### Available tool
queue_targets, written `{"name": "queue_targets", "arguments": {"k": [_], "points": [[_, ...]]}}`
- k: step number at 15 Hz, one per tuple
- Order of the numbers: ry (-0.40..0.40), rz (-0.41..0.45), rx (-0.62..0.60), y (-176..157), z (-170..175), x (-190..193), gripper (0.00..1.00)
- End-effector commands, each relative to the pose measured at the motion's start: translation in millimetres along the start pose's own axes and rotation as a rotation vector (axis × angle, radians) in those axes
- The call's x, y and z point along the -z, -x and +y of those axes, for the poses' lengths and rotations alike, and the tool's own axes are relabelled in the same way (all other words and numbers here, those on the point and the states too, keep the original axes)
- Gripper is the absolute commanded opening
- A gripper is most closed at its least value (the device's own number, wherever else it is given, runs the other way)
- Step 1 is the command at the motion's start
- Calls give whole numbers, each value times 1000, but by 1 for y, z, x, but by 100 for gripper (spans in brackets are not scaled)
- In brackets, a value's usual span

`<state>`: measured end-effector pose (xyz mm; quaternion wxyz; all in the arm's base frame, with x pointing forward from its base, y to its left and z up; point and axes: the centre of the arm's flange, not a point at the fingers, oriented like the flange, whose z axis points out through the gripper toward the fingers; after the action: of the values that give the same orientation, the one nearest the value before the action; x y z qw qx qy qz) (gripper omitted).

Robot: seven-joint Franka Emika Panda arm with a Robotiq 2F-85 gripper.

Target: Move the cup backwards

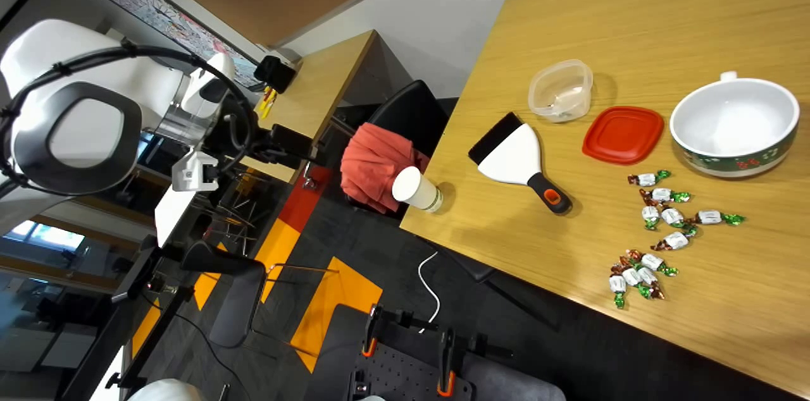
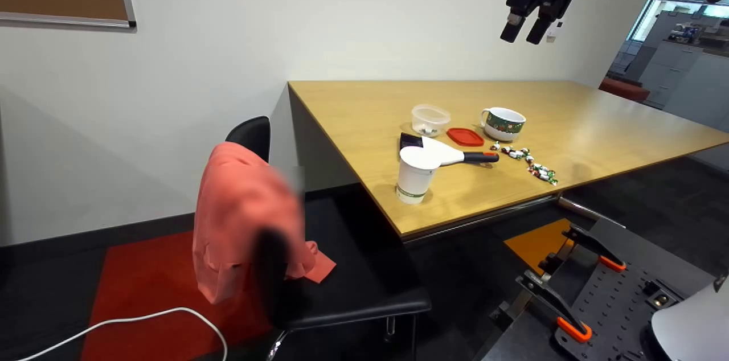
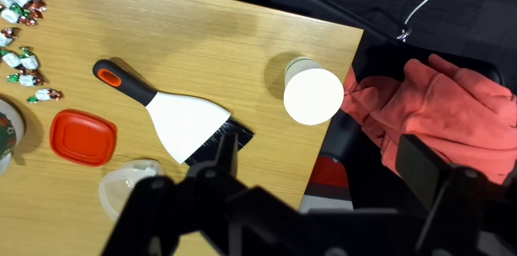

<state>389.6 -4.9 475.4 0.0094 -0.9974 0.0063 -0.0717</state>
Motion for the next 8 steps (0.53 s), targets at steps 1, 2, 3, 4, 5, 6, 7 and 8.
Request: {"name": "queue_targets", "arguments": {"k": [1, 2, 3, 4, 5, 6, 7, 8], "points": [[17, 13, -14, -6, 0, -7, 100], [31, 27, -23, -12, 1, -18, 100], [35, 38, -30, -17, 3, -26, 100], [33, 48, -39, -25, 5, -38, 100], [33, 54, -53, -31, 6, -52, 100], [18, 47, -60, -37, 7, -67, 100], [16, 37, -66, -41, 8, -82, 100], [20, 18, -67, -45, 7, -100, 100]]}}
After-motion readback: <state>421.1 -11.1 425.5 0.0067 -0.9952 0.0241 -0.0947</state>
